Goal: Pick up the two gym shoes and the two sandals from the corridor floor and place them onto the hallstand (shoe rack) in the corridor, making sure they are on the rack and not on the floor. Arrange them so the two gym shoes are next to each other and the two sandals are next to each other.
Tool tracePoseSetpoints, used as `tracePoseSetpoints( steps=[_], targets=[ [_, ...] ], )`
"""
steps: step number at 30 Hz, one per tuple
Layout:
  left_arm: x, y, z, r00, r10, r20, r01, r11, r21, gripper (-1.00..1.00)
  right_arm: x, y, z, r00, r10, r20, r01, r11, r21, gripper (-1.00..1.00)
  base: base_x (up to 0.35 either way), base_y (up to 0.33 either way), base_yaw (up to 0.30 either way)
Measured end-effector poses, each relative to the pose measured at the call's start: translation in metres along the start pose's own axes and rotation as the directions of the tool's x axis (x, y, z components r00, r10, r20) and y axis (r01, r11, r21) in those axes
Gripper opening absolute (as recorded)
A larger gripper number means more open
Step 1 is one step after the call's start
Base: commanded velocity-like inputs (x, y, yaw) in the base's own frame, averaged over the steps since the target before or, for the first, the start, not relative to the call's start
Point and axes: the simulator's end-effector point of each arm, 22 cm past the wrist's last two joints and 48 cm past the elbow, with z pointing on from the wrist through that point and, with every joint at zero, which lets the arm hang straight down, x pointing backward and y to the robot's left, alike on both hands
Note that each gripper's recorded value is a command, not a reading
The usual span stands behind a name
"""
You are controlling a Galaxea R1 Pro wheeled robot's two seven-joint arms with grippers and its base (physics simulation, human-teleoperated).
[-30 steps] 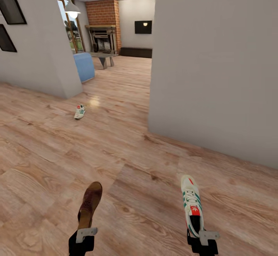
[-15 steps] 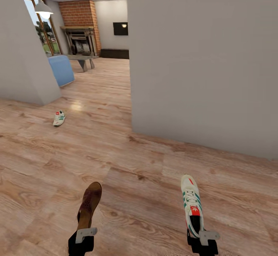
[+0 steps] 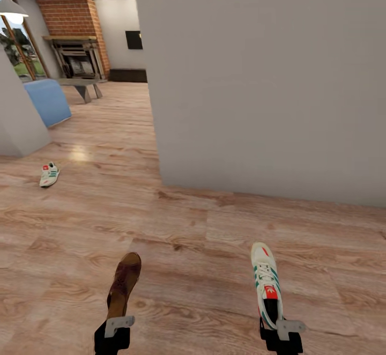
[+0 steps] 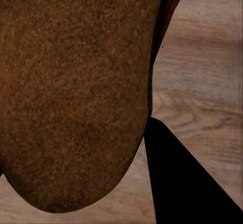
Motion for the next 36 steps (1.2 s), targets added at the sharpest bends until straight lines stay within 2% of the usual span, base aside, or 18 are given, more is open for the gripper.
tracePoseSetpoints(
  steps=[36],
  targets=[
    [0.0005, -0.0024, -0.0003, 1.0, 0.008, -0.001, -0.008, 1.0, 0.006, -1.0, 0.0001, 0.0, 0.0, 1.0, 0.0, 0.0, 0.0, 1.0, 0.0, -1.0, 0.0, 0.0, -0.3]
  ],
)
